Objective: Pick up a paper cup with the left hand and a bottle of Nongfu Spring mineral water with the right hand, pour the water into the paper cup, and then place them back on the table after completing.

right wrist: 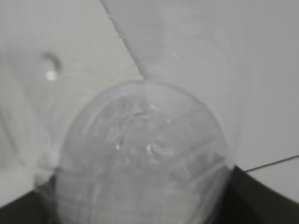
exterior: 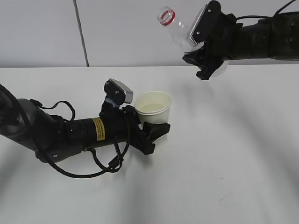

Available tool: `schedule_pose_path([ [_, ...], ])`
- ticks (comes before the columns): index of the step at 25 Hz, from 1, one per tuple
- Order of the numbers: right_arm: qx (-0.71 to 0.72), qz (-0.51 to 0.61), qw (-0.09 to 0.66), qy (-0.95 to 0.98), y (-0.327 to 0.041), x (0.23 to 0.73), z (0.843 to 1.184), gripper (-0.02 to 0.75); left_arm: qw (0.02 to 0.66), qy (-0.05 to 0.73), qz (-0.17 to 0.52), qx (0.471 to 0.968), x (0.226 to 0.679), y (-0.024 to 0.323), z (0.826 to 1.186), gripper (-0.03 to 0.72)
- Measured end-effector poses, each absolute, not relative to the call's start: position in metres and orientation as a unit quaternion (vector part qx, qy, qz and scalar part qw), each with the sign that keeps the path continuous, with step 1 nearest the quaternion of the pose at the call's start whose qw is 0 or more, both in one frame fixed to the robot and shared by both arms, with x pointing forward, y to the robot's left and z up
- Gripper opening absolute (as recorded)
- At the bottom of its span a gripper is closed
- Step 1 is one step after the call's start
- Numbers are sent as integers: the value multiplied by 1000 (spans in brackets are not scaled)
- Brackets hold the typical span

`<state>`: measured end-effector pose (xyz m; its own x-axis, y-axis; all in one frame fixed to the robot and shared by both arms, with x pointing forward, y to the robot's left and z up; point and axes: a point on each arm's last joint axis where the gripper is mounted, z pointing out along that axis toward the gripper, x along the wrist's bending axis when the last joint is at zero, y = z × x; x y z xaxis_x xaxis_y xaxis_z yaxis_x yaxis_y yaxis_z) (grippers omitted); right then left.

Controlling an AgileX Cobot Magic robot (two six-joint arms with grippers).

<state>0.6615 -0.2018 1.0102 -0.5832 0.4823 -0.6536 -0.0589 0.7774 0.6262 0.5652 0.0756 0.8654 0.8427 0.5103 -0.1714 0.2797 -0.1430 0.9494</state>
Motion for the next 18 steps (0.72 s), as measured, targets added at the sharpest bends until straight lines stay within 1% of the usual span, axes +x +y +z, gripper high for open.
schedule_pose_path([
  [3, 165, 328, 424, 828, -202, 662, 1010, 419, 599, 263, 96, 750, 565, 76, 865, 397],
  [10, 255, 405, 375, 794, -219, 664, 1013, 419, 597, 268, 99, 750, 567, 78, 865, 397],
  [18, 295, 451, 331, 775, -238, 659, 1003, 419, 592, 276, 104, 751, 570, 83, 864, 397],
])
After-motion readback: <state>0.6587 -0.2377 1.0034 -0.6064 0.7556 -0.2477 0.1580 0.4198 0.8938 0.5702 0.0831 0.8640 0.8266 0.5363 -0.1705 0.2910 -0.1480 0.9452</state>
